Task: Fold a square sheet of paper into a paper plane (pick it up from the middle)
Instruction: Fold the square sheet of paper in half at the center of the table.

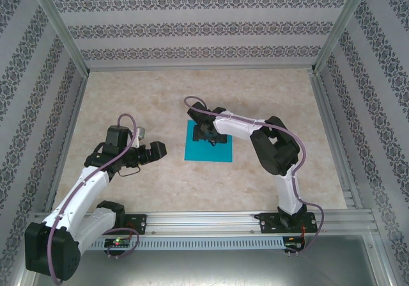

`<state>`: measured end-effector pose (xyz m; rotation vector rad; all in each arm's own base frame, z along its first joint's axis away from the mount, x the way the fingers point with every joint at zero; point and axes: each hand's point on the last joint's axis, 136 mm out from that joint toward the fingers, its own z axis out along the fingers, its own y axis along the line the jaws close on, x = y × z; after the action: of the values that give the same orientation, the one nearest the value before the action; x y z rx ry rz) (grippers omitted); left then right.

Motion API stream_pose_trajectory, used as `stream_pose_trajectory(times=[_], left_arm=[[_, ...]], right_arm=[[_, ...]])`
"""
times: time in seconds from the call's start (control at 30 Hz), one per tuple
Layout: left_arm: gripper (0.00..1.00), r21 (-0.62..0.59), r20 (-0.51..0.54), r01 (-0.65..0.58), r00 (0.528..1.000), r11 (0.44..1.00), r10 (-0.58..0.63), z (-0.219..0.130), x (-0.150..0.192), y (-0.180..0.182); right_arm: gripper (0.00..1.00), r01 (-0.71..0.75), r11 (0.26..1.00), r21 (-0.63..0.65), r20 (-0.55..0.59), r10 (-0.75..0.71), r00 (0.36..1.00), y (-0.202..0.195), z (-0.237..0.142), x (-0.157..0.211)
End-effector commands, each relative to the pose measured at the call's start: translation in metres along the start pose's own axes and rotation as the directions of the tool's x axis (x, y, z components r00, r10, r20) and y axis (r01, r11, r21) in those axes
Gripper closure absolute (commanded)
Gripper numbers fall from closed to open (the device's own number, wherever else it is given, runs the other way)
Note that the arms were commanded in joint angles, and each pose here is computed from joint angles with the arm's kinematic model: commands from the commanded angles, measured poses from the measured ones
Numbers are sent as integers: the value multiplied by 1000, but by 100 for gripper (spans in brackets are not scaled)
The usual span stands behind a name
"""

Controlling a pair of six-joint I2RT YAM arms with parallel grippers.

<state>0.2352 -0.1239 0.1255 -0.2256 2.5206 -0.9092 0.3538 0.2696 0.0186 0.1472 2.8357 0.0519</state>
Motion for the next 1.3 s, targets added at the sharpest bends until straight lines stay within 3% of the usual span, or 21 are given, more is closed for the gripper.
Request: stream_pose_trajectory(times=[0.0, 0.4, 0.73, 1.17, 1.27], left_arm=[[0, 24, 6, -21, 1000, 1000, 21, 1, -1, -6], [0, 21, -4, -24, 1000, 999, 24, 4, 0, -3], [0, 21, -7, -25, 1000, 999, 25, 5, 0, -3], [0, 21, -9, -24, 1000, 999, 24, 5, 1, -3], [0, 22, -7, -22, 1000, 1000, 23, 5, 0, -3]], right_arm=[[13, -5, 1000, 7, -6, 5, 1000, 3, 7, -3], [16, 39, 996, 76, -70, -34, 997, -5, 35, 18], [21, 86, 991, 103, -61, -80, 995, -5, 36, 17], [43, 72, 997, 7, 35, -72, 997, 10, 3, -4], [55, 75, 997, -19, 54, -74, 996, 14, -4, -8]])
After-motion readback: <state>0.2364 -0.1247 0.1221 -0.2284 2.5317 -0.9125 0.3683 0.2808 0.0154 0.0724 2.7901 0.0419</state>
